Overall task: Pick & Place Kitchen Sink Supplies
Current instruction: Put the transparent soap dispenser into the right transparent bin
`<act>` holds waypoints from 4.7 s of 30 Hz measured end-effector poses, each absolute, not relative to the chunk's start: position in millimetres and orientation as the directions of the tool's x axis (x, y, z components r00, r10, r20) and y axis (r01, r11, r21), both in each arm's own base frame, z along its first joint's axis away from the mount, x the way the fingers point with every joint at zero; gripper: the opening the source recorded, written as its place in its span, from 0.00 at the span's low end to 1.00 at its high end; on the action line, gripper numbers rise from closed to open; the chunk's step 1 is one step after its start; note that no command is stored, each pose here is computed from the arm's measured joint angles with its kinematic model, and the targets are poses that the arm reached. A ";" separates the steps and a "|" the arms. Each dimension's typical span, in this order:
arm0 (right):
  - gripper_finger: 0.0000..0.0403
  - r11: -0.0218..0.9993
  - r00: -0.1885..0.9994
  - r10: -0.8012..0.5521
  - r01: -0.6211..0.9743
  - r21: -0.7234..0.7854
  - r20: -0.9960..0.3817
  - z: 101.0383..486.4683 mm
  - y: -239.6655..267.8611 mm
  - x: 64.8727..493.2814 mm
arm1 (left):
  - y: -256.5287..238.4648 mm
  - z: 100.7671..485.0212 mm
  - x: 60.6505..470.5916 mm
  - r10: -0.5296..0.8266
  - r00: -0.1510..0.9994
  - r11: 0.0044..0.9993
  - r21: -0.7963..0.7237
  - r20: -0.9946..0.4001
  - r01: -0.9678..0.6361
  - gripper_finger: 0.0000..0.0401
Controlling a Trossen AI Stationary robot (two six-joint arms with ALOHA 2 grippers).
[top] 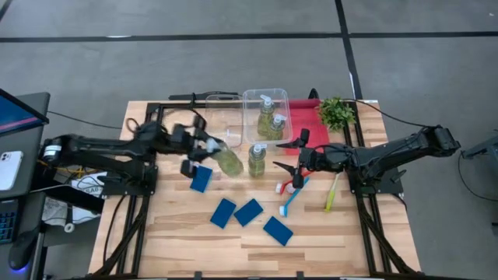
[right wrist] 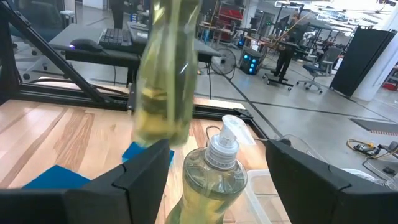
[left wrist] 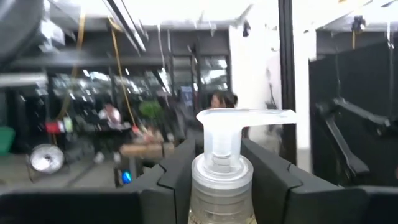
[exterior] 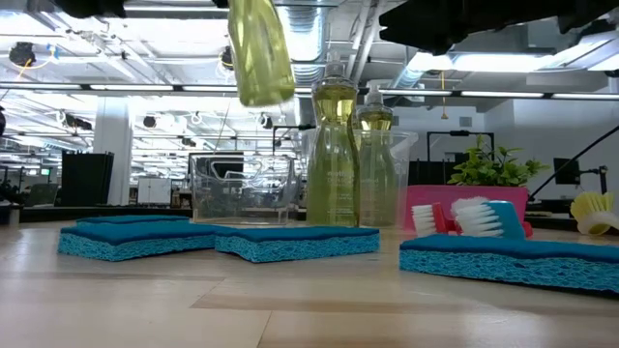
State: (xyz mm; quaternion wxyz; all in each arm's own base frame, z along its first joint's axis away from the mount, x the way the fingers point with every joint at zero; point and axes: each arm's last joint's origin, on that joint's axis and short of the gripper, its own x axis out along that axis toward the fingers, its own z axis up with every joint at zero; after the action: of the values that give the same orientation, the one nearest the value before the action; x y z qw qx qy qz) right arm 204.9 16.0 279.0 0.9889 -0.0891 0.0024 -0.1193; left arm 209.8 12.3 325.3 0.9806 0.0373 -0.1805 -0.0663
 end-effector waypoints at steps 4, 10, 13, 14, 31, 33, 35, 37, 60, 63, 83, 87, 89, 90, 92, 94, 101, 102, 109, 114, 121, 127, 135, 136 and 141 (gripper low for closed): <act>0.64 0.956 0.971 -0.237 0.236 -0.177 0.017 279.0 15.9 204.9 | 22.2 337.3 194.7 -0.066 0.911 0.995 0.097 0.408 0.029 0.31; 0.64 0.956 0.972 -0.236 0.236 -0.177 0.017 279.0 16.0 204.9 | 41.9 339.5 189.3 0.113 0.897 0.986 0.066 0.427 -0.156 0.28; 0.64 0.956 0.972 -0.236 0.235 -0.177 0.017 279.0 16.0 204.9 | 53.4 336.4 191.9 0.186 0.889 0.972 0.051 0.419 -0.228 0.31; 0.64 0.955 0.971 -0.237 0.236 -0.177 0.017 279.0 15.9 204.9 | 56.9 335.8 192.8 0.205 0.883 0.967 0.050 0.422 -0.248 0.31; 0.64 0.956 0.971 -0.237 0.236 -0.177 0.016 279.0 15.9 204.9 | 93.0 369.8 248.5 0.249 0.870 0.953 0.053 0.426 -0.299 0.28; 0.64 0.955 0.971 -0.237 0.236 -0.177 0.016 279.0 15.9 204.9 | 95.6 371.4 255.6 0.248 0.872 0.953 0.054 0.421 -0.297 0.26; 0.64 0.956 0.971 -0.237 0.236 -0.177 0.016 278.9 15.9 204.9 | 98.4 373.4 262.9 0.247 0.873 0.954 0.054 0.420 -0.296 0.26; 0.64 0.956 0.971 -0.237 0.236 -0.177 0.016 278.9 15.9 204.9 | 101.2 375.5 270.0 0.249 0.873 0.953 0.054 0.420 -0.298 0.26; 0.64 0.955 0.971 -0.237 0.236 -0.179 0.016 278.9 15.9 204.9 | 140.7 362.9 324.2 0.304 0.883 0.939 0.045 0.357 -0.341 0.26; 0.64 0.955 0.971 -0.237 0.236 -0.179 0.016 278.9 15.9 204.9 | 145.6 357.0 326.9 0.315 0.886 0.937 0.039 0.341 -0.348 0.26; 0.64 0.955 0.971 -0.237 0.236 -0.179 0.016 278.9 15.9 204.9 | 156.4 336.0 339.4 0.332 0.898 0.937 0.007 0.290 -0.349 0.35; 0.64 0.955 0.971 -0.237 0.236 -0.179 0.016 278.9 15.9 204.9 | 156.4 336.1 339.3 0.332 0.896 0.939 -0.017 0.293 -0.342 0.32; 0.64 0.955 0.971 -0.237 0.236 -0.179 0.016 278.9 15.9 204.9 | 156.4 336.1 339.2 0.332 0.896 0.940 -0.017 0.295 -0.342 0.29; 0.64 0.955 0.971 -0.237 0.236 -0.179 0.016 278.9 15.9 204.9 | 156.3 336.4 339.1 0.332 0.895 0.939 -0.017 0.298 -0.343 0.27; 0.64 0.955 0.971 -0.237 0.236 -0.179 0.016 278.9 15.9 204.9 | 156.4 336.7 338.9 0.332 0.894 0.939 -0.017 0.301 -0.343 0.23; 0.64 0.955 0.971 -0.237 0.236 -0.179 0.016 278.9 15.9 204.9 | 156.4 336.5 339.0 0.332 0.894 0.939 -0.017 0.300 -0.343 0.20; 0.64 0.955 0.971 -0.237 0.236 -0.179 0.017 279.0 15.9 204.9 | 156.4 336.4 338.9 0.332 0.894 0.939 -0.017 0.300 -0.343 0.07; 0.64 0.955 0.971 -0.237 0.236 -0.179 0.017 279.0 15.9 204.9 | 156.4 336.3 338.9 0.332 0.894 0.939 -0.017 0.300 -0.343 0.05; 0.64 0.955 0.972 -0.236 0.236 -0.179 0.017 279.0 15.9 204.9 | 156.5 335.3 339.1 0.333 0.896 0.939 -0.018 0.292 -0.344 0.03; 0.64 0.955 0.971 -0.237 0.236 -0.179 0.017 279.0 15.9 204.9 | 156.7 333.2 339.5 0.336 0.901 0.939 -0.019 0.273 -0.344 0.02; 0.64 0.955 0.971 -0.236 0.236 -0.179 0.017 279.0 15.9 204.9 | 157.2 328.2 340.6 0.341 0.913 0.938 -0.023 0.224 -0.345 0.02; 0.64 0.955 0.971 -0.237 0.236 -0.179 0.017 279.0 15.9 204.9 | 156.4 325.8 339.8 0.344 0.922 0.938 -0.017 0.176 -0.347 0.04; 0.64 0.955 0.971 -0.237 0.235 -0.181 0.012 278.5 15.9 204.9 | 145.1 334.2 318.7 0.298 0.938 0.952 0.009 0.175 -0.305 0.06; 0.64 0.955 0.971 -0.237 0.235 -0.181 0.012 278.5 15.9 204.9 | 142.7 334.7 314.3 0.289 0.941 0.955 0.022 0.176 -0.297 0.06; 0.64 0.955 0.971 -0.237 0.235 -0.180 0.012 278.5 15.9 204.9 | 129.0 335.8 290.7 0.210 0.960 0.972 0.068 0.187 -0.226 0.10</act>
State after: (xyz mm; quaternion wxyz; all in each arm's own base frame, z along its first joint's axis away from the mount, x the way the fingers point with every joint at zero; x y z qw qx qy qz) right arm 204.9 15.9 278.5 0.9887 -0.0906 0.0047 -0.1194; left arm 290.7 129.0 335.8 0.9888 0.0443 -0.0898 0.1103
